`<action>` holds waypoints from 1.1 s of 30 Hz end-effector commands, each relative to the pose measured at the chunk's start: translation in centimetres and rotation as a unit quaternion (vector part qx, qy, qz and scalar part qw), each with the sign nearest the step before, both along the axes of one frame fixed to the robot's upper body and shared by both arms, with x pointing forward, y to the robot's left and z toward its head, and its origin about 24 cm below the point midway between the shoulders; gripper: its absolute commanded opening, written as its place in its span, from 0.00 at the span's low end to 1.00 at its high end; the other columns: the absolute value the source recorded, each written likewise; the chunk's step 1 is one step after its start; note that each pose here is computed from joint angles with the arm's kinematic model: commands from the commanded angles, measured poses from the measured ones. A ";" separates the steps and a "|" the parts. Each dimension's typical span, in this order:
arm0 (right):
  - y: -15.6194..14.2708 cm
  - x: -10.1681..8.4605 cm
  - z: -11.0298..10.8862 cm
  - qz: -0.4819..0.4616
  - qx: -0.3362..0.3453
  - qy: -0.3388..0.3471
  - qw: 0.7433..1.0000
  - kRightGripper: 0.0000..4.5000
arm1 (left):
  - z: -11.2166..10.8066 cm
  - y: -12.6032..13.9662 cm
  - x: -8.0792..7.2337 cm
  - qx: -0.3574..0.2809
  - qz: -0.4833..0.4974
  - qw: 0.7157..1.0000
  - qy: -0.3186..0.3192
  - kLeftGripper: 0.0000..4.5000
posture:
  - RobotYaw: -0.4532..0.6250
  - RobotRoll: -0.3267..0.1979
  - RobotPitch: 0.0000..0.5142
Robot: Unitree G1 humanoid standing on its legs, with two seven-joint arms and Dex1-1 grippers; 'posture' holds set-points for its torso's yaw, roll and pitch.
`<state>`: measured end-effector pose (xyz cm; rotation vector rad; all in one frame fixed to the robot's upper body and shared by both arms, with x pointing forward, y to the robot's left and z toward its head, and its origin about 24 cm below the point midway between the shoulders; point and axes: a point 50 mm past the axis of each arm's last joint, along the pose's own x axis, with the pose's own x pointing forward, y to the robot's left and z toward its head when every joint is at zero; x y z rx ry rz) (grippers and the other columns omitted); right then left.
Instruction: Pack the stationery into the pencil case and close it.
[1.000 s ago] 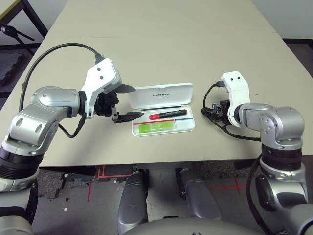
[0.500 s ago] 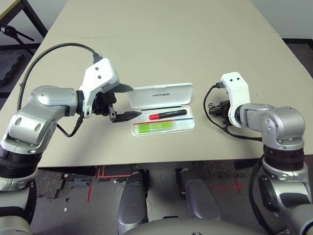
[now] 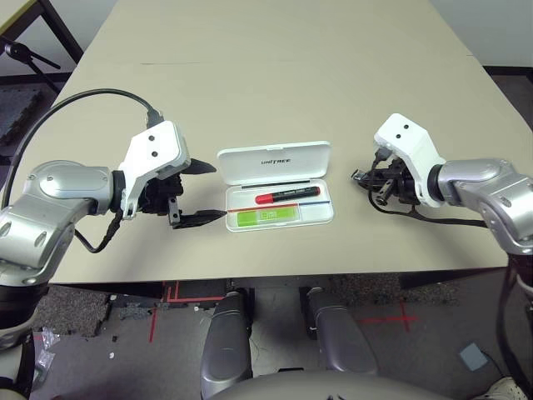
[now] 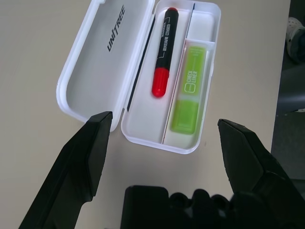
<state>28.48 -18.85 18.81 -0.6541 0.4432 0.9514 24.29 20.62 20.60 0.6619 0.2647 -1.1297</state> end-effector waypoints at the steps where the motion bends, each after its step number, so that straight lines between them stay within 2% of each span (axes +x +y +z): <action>1: 0.7 -0.5 0.1 0.086 -0.020 0.004 0.996 0.07 | 0.1 -0.1 -0.5 0.013 -0.014 1.000 -0.005 1.00 | 0.35 0.62 0.37; 7: 3.1 -1.4 0.4 0.196 -0.015 0.004 0.980 0.07 | 0.0 -0.1 -0.7 0.018 -0.013 1.000 -0.003 1.00 | 0.37 0.62 0.37; 14: 5.1 -1.4 0.1 0.258 -0.035 -0.001 0.965 0.07 | -0.3 -0.1 -0.8 0.023 -0.013 1.000 -0.001 1.00 | 0.37 0.62 0.37; 30: 6.7 -0.6 -1.8 0.288 -0.088 -0.011 0.953 0.07 | -0.7 -0.1 -0.6 0.036 -0.009 0.999 0.002 1.00 | 0.37 0.62 0.40; 32: 6.8 -0.6 -2.0 0.291 -0.091 -0.013 0.952 0.23 | -0.7 -0.1 -0.6 0.039 -0.006 0.999 0.001 1.00 | 0.37 0.62 0.40; 33: 6.9 -0.6 -2.1 0.291 -0.092 -0.015 0.952 0.28 | -0.7 -0.1 -0.6 0.040 -0.005 0.999 0.001 1.00 | 0.37 0.62 0.40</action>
